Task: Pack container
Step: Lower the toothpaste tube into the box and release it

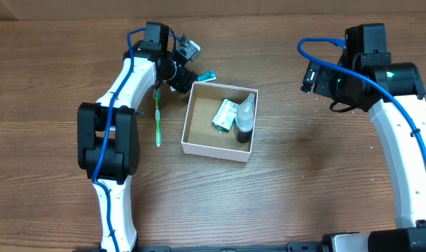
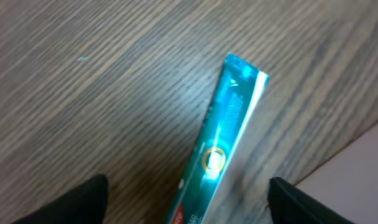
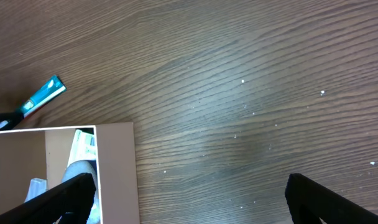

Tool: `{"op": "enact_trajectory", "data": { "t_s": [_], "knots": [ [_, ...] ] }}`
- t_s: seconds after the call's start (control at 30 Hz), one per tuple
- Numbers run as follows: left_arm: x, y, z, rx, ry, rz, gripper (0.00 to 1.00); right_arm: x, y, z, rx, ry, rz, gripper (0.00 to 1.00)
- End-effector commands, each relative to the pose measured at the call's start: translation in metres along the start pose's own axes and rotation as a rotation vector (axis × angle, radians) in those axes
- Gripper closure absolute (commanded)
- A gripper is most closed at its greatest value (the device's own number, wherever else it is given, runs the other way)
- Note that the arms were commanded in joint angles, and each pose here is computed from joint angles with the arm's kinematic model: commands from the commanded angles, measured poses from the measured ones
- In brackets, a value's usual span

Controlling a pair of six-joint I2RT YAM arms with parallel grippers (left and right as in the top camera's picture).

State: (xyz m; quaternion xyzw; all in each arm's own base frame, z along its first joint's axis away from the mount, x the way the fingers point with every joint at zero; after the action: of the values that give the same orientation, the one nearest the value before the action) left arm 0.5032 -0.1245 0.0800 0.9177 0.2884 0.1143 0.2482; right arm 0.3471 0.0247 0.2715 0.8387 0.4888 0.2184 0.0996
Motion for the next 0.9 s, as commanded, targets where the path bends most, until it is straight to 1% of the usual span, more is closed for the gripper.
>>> {"op": "enact_trajectory", "data": {
  "t_s": [0.0, 0.1, 0.2, 0.27, 0.33, 0.37, 0.47, 0.5, 0.6, 0.63, 0.67, 0.73, 0.8, 0.87],
  "knots": [
    [0.011, -0.021, 0.023, 0.077, 0.022, -0.149, 0.14, 0.000, 0.002, -0.002, -0.010, 0.003, 0.007, 0.00],
    [0.018, -0.013, 0.015, 0.048, 0.019, -0.163, 0.13, 0.000, 0.002, -0.002, -0.010, 0.003, 0.006, 0.00],
    [0.015, -0.016, 0.015, 0.064, 0.005, -0.156, 0.11, 0.000, 0.002, -0.002, -0.010, 0.003, 0.006, 0.00],
    [0.007, -0.019, 0.016, 0.091, -0.021, -0.103, 0.12, 0.000, 0.002, -0.002, -0.010, 0.003, 0.006, 0.00],
    [0.001, -0.021, 0.017, 0.110, -0.043, -0.060, 0.20, 0.000, 0.002, -0.002, -0.010, 0.003, 0.007, 0.00],
    [0.000, -0.022, 0.016, 0.116, -0.048, -0.059, 0.28, 0.000, 0.002, -0.002, -0.010, 0.003, 0.006, 0.00],
    [-0.004, -0.026, 0.016, 0.137, -0.068, -0.067, 0.44, 0.000, 0.002, -0.002, -0.010, 0.003, 0.007, 0.00],
    [-0.006, -0.029, 0.015, 0.149, -0.080, -0.052, 0.50, 0.000, 0.002, -0.002, -0.010, 0.003, 0.007, 0.00],
    [-0.010, -0.035, 0.014, 0.184, -0.093, -0.043, 0.60, 0.000, 0.002, -0.002, -0.010, 0.003, 0.006, 0.00],
    [-0.011, -0.036, 0.014, 0.192, -0.101, -0.050, 0.64, 0.000, 0.002, -0.002, -0.010, 0.003, 0.006, 0.00],
    [-0.013, -0.038, 0.013, 0.203, -0.108, -0.074, 0.70, 0.000, 0.002, -0.002, -0.010, 0.003, 0.006, 0.00],
    [-0.014, -0.040, 0.012, 0.214, -0.111, -0.117, 0.78, 0.000, 0.002, -0.002, -0.010, 0.003, 0.007, 0.00],
    [-0.015, -0.042, 0.012, 0.225, -0.111, -0.174, 0.86, 0.000, 0.002, -0.002, -0.010, 0.003, 0.006, 0.00],
    [-0.016, -0.042, 0.012, 0.229, -0.107, -0.223, 0.90, 0.000, 0.002, -0.002, -0.010, 0.003, 0.006, 0.00]
  ]
}}
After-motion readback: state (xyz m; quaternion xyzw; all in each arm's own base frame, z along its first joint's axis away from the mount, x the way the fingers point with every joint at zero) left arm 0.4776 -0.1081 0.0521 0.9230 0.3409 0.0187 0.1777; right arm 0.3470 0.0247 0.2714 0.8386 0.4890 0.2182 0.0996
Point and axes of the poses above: each gripper's point midway between its finger pads, its own z axis out along the fingers, its own x axis along the line the jaws close on, y = z × x, the point moved 5 cm from there along -z, back along the fingers, and after that the axes turned 13 degrees about z, right-handed, at the moved point
